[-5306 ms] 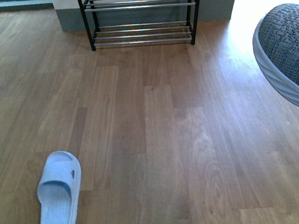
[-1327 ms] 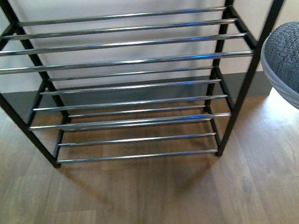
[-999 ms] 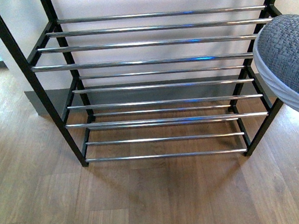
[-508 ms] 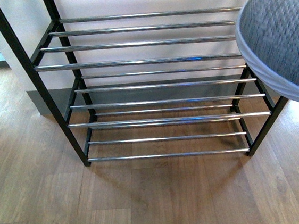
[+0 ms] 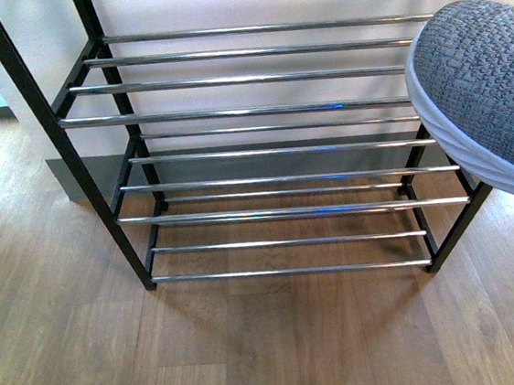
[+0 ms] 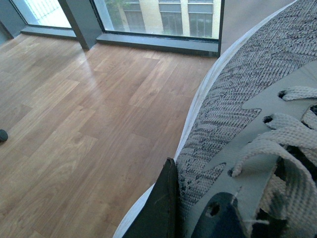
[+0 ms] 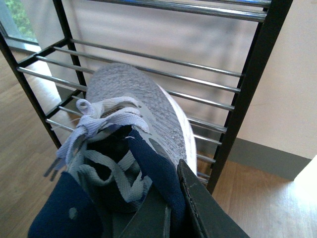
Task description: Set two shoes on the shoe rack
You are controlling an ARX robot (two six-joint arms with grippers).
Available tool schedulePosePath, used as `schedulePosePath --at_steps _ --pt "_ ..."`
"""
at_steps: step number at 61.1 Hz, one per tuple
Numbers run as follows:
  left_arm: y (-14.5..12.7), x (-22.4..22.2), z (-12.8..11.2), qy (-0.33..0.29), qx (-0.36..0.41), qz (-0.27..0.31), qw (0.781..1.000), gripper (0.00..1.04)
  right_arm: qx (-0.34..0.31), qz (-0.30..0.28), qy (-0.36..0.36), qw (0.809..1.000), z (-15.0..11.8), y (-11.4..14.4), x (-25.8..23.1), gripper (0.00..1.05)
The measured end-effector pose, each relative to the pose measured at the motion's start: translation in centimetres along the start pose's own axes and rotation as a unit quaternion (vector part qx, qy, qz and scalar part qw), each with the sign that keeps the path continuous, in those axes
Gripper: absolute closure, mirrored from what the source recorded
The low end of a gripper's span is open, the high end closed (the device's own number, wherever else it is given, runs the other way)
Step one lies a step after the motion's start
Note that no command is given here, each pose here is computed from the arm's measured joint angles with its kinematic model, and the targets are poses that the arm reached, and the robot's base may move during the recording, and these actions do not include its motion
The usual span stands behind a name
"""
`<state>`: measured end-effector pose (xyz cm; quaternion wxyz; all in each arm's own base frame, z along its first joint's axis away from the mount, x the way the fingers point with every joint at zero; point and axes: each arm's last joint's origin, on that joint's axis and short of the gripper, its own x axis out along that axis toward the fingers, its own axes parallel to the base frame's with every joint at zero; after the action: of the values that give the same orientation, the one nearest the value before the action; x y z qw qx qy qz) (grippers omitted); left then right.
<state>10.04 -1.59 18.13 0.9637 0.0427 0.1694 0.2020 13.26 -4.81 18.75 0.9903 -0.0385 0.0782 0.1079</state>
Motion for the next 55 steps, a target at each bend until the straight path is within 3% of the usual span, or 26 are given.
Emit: schedulePosePath --at_steps 55 --pt "0.0 0.0 0.0 0.0 0.0 0.0 1.0 1.03 0.009 0.0 -0.001 1.0 0.01 -0.03 0.01 1.03"
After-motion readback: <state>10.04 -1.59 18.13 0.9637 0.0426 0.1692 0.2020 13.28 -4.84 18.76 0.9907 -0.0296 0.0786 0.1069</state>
